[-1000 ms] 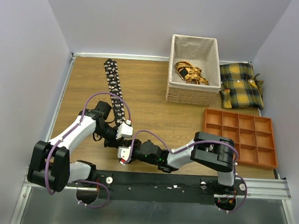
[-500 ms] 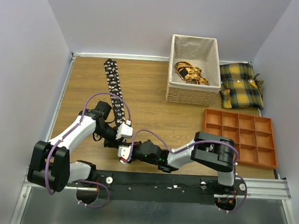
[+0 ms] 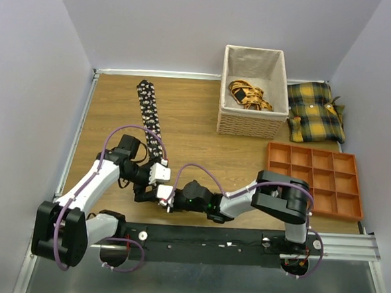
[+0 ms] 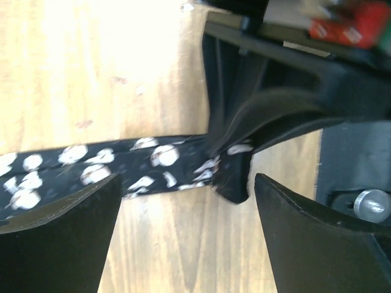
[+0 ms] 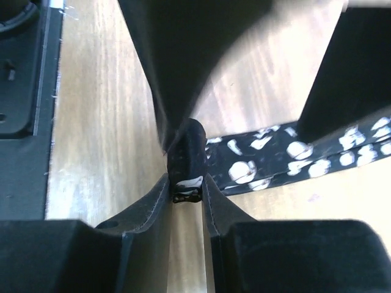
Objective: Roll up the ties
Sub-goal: Roll the tie at the center of the board.
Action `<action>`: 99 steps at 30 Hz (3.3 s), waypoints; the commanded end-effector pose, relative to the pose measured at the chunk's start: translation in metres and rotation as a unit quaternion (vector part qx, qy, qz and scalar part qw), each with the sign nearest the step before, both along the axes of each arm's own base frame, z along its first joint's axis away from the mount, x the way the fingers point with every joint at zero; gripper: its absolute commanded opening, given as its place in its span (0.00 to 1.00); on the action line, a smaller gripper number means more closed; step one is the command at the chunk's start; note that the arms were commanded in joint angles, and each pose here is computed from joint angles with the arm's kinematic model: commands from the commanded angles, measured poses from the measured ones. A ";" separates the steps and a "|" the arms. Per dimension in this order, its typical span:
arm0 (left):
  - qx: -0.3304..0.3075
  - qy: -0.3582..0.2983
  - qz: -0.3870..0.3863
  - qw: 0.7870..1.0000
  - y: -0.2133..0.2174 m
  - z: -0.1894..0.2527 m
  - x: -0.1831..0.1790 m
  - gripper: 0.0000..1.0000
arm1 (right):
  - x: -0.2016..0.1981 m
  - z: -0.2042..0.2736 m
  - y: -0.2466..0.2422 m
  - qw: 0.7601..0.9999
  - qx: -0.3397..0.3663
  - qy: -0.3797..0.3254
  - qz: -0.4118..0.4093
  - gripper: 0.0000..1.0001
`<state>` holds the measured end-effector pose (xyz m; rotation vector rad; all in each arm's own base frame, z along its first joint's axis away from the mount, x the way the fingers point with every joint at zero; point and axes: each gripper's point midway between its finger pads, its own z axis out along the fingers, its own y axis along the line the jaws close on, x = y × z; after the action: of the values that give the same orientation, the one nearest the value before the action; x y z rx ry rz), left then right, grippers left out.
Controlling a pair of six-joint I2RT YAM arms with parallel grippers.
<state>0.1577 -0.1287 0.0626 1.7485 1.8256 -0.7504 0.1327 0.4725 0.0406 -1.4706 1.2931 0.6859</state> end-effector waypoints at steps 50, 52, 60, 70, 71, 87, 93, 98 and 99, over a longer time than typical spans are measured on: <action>0.077 -0.142 0.011 0.987 0.007 -0.028 0.033 0.80 | 0.026 -0.043 -0.014 0.760 -0.095 0.635 -0.101 0.14; 0.086 -0.135 0.008 0.987 0.008 -0.030 0.033 0.72 | 0.025 -0.044 -0.015 0.756 -0.100 0.639 -0.103 0.15; 0.070 -0.102 -0.028 0.992 0.002 -0.031 0.012 0.62 | 0.030 -0.041 -0.008 0.752 -0.092 0.645 -0.098 0.16; 0.089 -0.101 -0.022 0.991 0.003 -0.039 0.016 0.57 | 0.038 -0.038 -0.004 0.741 -0.081 0.658 -0.105 0.15; 0.098 -0.095 -0.026 0.990 0.005 -0.042 0.014 0.55 | 0.038 -0.039 -0.006 0.740 -0.082 0.659 -0.108 0.16; 0.105 -0.036 -0.034 0.993 0.007 -0.044 -0.004 0.28 | 0.051 -0.006 -0.023 0.810 -0.024 0.577 -0.100 0.51; 0.080 -0.011 -0.034 0.996 -0.001 -0.036 -0.009 0.28 | 0.052 0.017 -0.050 0.883 0.041 0.460 -0.089 0.52; 0.072 -0.002 -0.033 0.997 -0.002 -0.034 -0.012 0.28 | 0.045 0.029 -0.059 0.960 0.075 0.263 -0.059 0.52; 0.067 0.001 -0.031 0.997 -0.004 -0.032 -0.012 0.27 | 0.038 0.030 -0.061 0.972 0.083 0.213 -0.044 0.52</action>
<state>0.1578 -0.1271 0.0246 1.9303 1.8395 -0.5555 0.1660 0.4058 0.0469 -0.9853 2.0303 1.3393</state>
